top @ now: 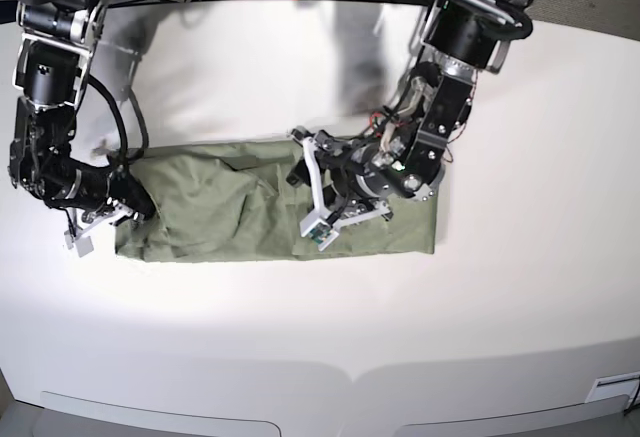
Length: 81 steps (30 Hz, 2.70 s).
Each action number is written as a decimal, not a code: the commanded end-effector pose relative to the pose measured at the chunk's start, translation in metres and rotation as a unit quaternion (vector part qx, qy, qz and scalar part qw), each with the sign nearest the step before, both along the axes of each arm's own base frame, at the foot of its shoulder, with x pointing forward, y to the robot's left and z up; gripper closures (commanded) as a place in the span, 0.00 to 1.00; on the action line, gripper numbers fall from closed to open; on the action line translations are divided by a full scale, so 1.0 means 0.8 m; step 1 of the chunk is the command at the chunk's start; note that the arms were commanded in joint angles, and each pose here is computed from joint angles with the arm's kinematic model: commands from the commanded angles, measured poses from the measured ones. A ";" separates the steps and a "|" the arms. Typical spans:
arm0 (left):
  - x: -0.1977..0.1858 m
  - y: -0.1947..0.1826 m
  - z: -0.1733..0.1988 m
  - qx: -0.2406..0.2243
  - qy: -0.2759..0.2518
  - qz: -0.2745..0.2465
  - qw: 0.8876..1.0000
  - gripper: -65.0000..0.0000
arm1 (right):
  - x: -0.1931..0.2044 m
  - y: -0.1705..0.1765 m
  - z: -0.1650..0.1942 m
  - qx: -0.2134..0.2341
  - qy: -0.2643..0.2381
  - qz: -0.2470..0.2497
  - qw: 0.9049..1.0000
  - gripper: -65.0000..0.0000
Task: Fold the T-shirt properly
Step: 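Lift the folded strip's ends with both grippers, then fold the strip over again, bringing both grippers toward each other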
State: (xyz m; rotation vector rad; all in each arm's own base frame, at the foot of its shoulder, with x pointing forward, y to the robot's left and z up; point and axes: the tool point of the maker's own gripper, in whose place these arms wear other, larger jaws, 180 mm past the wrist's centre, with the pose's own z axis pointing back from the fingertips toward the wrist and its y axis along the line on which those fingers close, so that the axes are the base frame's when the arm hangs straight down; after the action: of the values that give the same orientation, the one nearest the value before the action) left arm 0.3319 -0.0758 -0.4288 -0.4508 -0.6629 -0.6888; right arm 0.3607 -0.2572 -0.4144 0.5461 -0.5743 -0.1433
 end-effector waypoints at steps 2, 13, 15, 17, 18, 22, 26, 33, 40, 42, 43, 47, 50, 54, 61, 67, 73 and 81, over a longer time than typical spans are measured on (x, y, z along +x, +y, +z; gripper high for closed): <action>0.012 0.002 0.011 0.001 -0.015 0.003 1.000 0.55 | 0.025 0.019 0.038 0.024 -0.046 0.017 0.999 1.00; 0.033 -0.019 0.054 -0.057 -0.039 -0.007 0.998 0.55 | 0.047 0.129 0.079 0.079 -0.105 0.079 0.988 1.00; 0.041 -0.020 0.068 -0.061 -0.055 -0.008 0.997 0.55 | 0.048 0.144 0.081 0.090 -0.109 0.083 0.986 1.00; 0.049 -0.020 0.080 -0.058 -0.066 -0.011 0.996 0.55 | 0.050 0.159 0.083 0.103 -0.113 0.086 0.984 1.00; 0.052 -0.019 0.084 -0.054 -0.069 -0.012 0.996 0.55 | 0.051 0.167 0.087 0.115 -0.116 0.088 0.983 1.00; 0.068 0.000 0.087 0.015 -0.075 -0.021 0.997 0.55 | 0.056 0.197 0.095 0.140 -0.123 0.097 0.978 1.00; 0.097 0.028 0.102 0.071 -0.100 -0.015 0.992 0.55 | 0.058 0.223 0.101 0.157 -0.123 0.110 0.974 1.00; 0.131 0.116 0.109 0.165 -0.086 0.034 0.982 0.55 | 0.070 0.227 0.119 0.154 -0.133 0.123 0.971 1.00; 0.105 0.195 0.088 0.160 -0.033 0.053 0.985 0.55 | 0.077 0.228 0.129 0.153 -0.141 0.126 0.970 1.00; 0.093 0.197 0.094 0.131 -0.031 0.048 0.990 0.55 | 0.078 0.228 0.130 0.153 -0.142 0.126 0.970 1.00; 0.087 0.196 0.101 0.119 -0.035 0.044 0.991 0.55 | 0.079 0.228 0.131 0.152 -0.143 0.127 0.970 1.00; 0.056 0.193 0.124 0.102 -0.061 0.018 0.993 0.55 | 0.079 0.228 0.132 0.152 -0.143 0.128 0.970 1.00; 0.028 0.199 0.108 0.110 -0.050 0.007 0.993 0.55 | 0.079 0.232 0.133 0.154 -0.143 0.132 0.969 1.00; -0.002 0.196 0.075 0.111 -0.032 0.006 0.993 0.55 | 0.081 0.245 0.143 0.175 -0.151 0.133 0.964 1.00; -0.022 0.201 0.049 0.134 -0.037 0.008 0.990 0.55 | 0.068 0.297 0.144 0.190 -0.139 0.183 0.955 1.00; -0.015 0.195 0.050 0.140 -0.046 0.023 0.989 0.55 | 0.051 0.354 0.143 0.193 -0.129 0.239 0.943 1.00; -0.005 0.221 0.047 0.193 -0.060 0.055 0.978 0.55 | 0.036 0.398 0.150 0.217 -0.122 0.266 0.931 1.00; 0.020 0.275 0.064 0.251 -0.065 0.123 0.958 0.55 | 0.028 0.430 0.158 0.237 -0.122 0.275 0.924 1.00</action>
State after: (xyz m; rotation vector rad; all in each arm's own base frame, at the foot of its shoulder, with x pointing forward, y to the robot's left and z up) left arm 0.3357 0.1422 -0.3925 0.1322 -0.5805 -0.6291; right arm 0.3714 0.0819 -0.3118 1.1593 -0.5431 0.3159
